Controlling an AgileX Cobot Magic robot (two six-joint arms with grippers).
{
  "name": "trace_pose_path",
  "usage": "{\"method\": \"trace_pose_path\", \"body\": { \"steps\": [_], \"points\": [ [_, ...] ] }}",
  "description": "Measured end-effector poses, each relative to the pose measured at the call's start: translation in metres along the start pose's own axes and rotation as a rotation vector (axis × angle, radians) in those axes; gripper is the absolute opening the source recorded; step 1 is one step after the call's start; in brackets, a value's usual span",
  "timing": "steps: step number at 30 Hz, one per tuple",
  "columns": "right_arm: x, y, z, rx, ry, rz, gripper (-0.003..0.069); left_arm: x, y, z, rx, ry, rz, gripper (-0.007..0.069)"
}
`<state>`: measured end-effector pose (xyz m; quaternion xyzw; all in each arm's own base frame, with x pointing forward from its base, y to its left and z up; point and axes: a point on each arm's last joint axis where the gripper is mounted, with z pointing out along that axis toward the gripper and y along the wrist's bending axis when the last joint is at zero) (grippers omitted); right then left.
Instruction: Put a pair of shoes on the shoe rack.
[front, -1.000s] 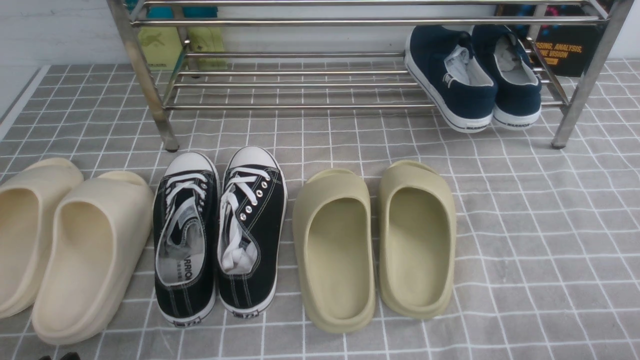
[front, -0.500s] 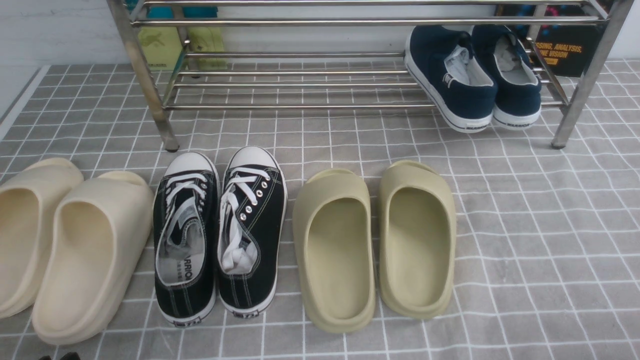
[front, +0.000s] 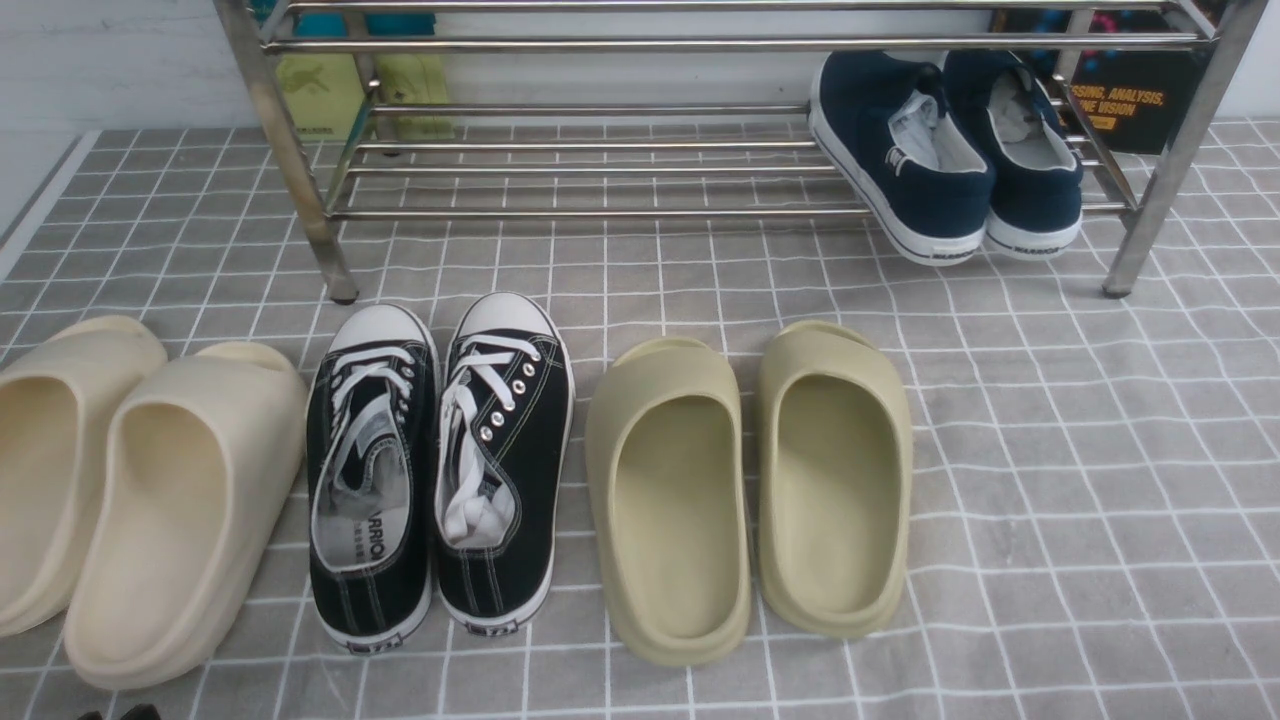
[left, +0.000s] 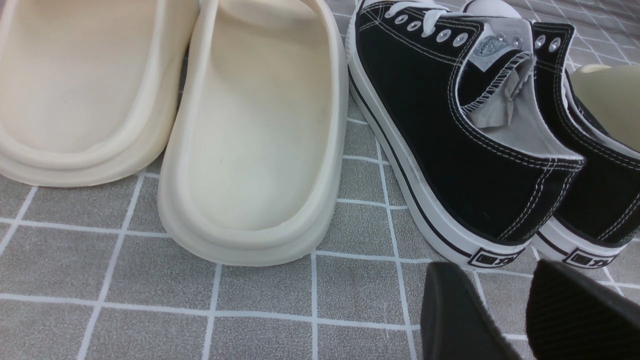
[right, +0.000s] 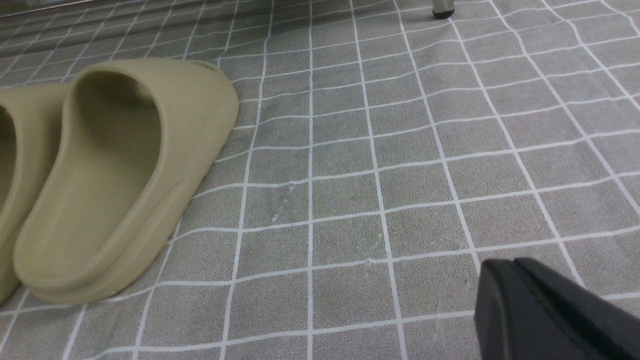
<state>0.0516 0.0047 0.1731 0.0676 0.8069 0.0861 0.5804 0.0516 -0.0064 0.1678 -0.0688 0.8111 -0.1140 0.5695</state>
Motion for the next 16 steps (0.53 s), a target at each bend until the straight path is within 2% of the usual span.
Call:
{"method": "trace_pose_path", "body": {
  "steps": [16],
  "points": [
    [0.0000, 0.0000, 0.0000, 0.000, 0.000, 0.000, 0.0036, 0.0000, 0.0000, 0.0000, 0.000, 0.000, 0.000, 0.0239]
  ]
}}
